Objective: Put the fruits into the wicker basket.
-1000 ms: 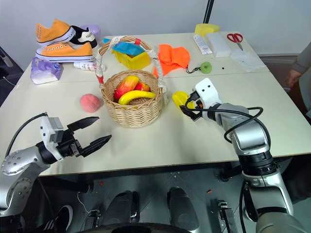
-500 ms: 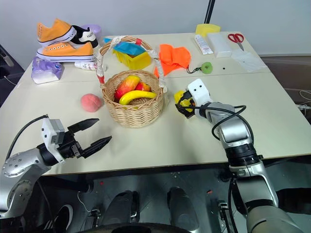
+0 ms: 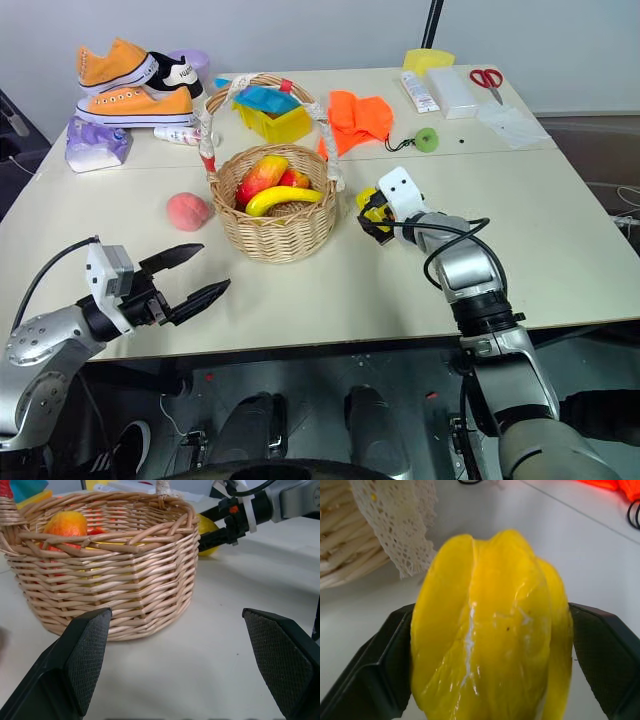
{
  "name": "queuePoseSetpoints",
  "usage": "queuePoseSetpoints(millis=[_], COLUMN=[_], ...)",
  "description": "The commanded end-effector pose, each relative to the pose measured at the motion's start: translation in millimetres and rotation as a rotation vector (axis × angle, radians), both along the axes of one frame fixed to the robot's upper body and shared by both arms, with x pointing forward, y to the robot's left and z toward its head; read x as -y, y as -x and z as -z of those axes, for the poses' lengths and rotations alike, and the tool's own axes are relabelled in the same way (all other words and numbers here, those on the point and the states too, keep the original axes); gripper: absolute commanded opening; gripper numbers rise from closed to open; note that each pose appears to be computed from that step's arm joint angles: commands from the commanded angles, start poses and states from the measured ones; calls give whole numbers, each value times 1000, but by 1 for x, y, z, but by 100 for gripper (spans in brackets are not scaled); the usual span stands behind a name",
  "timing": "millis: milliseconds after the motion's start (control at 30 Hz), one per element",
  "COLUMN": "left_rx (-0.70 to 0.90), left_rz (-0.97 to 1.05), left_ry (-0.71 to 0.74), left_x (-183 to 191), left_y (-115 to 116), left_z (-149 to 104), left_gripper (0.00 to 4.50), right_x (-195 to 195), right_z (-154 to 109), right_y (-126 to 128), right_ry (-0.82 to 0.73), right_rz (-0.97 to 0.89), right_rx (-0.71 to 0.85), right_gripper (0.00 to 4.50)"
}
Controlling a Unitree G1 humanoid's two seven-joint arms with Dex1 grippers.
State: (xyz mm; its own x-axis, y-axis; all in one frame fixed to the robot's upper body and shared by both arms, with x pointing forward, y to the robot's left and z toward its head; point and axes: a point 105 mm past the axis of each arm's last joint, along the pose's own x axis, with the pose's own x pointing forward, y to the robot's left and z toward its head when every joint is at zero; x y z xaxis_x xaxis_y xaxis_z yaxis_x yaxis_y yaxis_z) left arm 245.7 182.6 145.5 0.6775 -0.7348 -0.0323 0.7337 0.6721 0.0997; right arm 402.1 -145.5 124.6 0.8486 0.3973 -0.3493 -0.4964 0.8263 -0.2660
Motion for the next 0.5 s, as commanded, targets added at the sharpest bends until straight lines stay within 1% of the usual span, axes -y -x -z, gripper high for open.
queuePoseSetpoints(millis=[33, 67, 100, 233, 300, 367, 433, 500], left_rx=[50, 52, 55, 56, 56, 59, 67, 64], left_rz=[22, 23, 24, 28, 24, 6, -28, -46], left_ry=[-2, -5, -8, -4, -5, 8, 21, 34], left_x=[4, 5, 5, 6, 5, 1, -4, -8], left_y=[3, 3, 3, 2, 2, 2, 1, 0], left_z=[-11, -11, -11, -12, -12, -14, -15, -15], left_gripper=[450, 450, 450, 450, 450, 450, 450, 450], right_x=[-2, -4, -5, -4, 6, 12, 17, 21], right_z=[-14, -13, -12, -19, -27, -34, -49, -58], right_y=[-2, -1, -1, 3, 8, 19, 39, 52], right_ry=[-49, -48, -47, -74, -69, -76, -98, -92], right_rz=[1, -1, 0, 2, 5, -13, -66, -93], right_rx=[35, 32, 29, 31, 44, 48, 53, 59], right_gripper=[276, 249, 233, 233, 233, 233, 233, 233])
